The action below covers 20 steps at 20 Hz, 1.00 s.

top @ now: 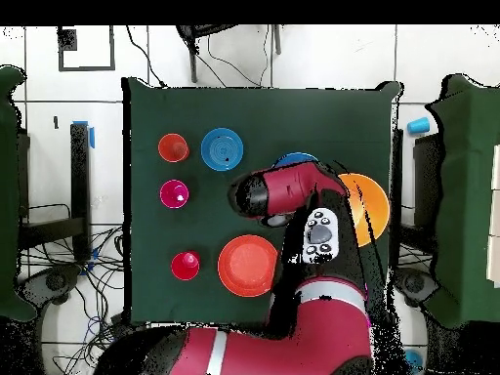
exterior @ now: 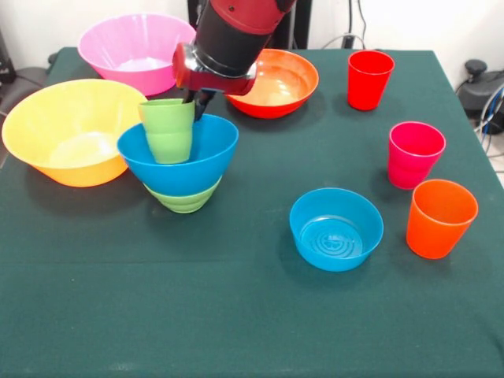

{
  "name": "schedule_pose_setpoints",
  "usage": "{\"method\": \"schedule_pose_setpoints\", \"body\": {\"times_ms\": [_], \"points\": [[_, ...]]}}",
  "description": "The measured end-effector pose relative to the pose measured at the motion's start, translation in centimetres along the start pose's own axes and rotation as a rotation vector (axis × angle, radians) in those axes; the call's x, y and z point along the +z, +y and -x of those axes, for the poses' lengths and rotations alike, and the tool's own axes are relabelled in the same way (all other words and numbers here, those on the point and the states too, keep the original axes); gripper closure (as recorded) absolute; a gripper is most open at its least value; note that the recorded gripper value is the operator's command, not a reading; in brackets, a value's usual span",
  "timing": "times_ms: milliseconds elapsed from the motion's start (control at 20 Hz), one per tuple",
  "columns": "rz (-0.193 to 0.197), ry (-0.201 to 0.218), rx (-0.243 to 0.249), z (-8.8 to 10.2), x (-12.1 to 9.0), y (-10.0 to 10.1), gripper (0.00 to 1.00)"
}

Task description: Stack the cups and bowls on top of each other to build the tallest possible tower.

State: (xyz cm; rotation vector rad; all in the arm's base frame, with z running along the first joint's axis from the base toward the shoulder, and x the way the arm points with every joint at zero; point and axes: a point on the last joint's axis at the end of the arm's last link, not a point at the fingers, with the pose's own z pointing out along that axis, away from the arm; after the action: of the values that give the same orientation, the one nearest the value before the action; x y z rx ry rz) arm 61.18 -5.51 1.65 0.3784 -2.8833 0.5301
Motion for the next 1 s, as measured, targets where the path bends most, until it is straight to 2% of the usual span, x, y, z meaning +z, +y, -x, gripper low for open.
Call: {"method": "schedule_pose_setpoints", "body": {"times_ms": [350, 700, 1000], "points": [[0.059, -0.005, 0.003, 0.9, 0.2, 0.9, 1.00], [0.093, 0.008, -0.007, 1.4, -0.3, 2.0, 1.00], [0.122, 0.015, -0.004, 1.6, -0.5, 2.2, 1.00]]}}
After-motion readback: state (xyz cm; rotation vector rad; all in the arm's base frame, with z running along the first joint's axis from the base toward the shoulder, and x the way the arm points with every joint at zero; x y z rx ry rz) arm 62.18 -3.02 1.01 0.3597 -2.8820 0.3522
